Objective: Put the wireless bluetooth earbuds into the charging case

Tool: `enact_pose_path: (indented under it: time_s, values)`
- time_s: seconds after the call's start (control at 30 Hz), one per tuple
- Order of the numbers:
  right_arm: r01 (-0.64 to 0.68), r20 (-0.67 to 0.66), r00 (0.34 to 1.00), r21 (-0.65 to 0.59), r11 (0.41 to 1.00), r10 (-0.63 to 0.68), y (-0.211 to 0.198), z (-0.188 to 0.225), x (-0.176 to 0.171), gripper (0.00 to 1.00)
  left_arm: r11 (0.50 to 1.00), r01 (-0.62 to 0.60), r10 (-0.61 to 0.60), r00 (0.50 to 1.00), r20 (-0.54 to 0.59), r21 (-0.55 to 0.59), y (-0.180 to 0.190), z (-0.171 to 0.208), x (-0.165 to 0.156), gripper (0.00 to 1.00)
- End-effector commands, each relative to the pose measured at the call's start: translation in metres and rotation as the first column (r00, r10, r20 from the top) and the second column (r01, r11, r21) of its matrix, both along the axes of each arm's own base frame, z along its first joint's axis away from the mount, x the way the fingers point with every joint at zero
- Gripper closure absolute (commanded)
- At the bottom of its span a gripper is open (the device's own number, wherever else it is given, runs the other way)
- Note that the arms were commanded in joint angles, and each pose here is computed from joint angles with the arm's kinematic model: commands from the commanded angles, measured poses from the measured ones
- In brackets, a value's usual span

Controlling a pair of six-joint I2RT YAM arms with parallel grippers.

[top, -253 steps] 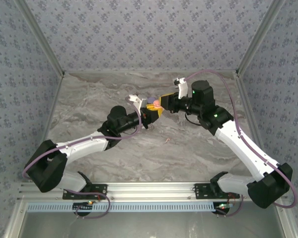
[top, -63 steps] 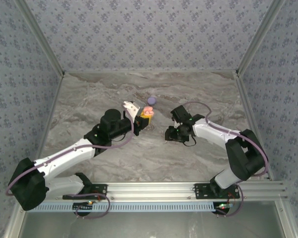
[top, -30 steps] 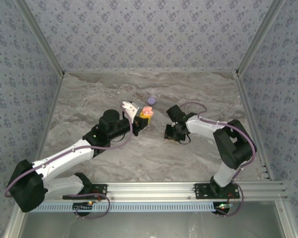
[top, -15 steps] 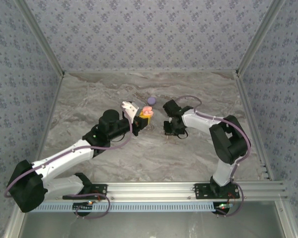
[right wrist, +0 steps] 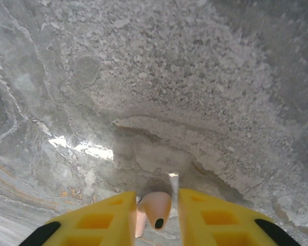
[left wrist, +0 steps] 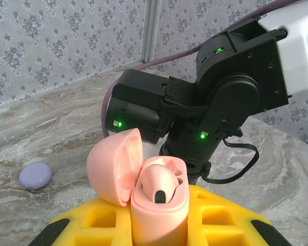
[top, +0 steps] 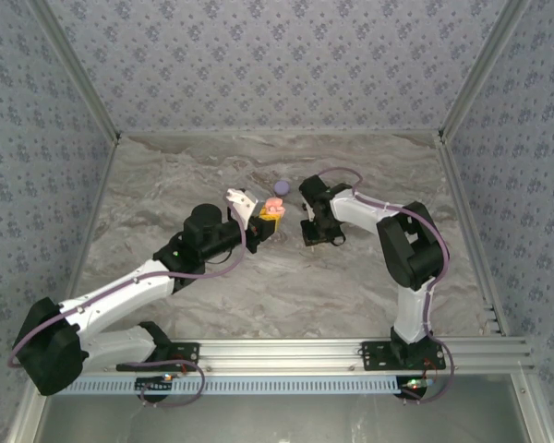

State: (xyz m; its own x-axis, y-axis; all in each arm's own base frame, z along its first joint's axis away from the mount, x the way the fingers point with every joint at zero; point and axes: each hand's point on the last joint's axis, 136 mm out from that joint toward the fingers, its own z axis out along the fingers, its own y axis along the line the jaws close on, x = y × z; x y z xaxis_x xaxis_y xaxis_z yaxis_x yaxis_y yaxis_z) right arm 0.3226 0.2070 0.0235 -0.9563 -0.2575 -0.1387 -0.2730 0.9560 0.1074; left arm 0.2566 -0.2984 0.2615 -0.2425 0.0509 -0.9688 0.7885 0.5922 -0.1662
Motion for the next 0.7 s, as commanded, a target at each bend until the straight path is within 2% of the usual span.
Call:
enact_pose_path:
  time_s: [0.0,0.37,0.67]
  values:
    - [0.007,-0.015,1.0,-0.004,1.0,-0.007,-0.0021,0.0082,-0.0019,0.66,1.0,0.008,-0.007,0.999,0.042,-0.02,0.0004,0.0111,-0.0034,0.87]
    - [0.171,-0.023,0.985,0.042,0.984,-0.17,0.0015,0.0154,-0.0004,0.65,1.0,0.009,-0.008,0.999,0.039,-0.025,0.0002,0.0106,-0.0036,0.86]
    - [0.214,-0.046,0.976,0.032,0.976,-0.212,0.0022,0.0125,0.0013,0.69,1.0,0.007,-0.006,0.999,0.04,-0.021,0.0011,0.0084,-0.0039,0.86]
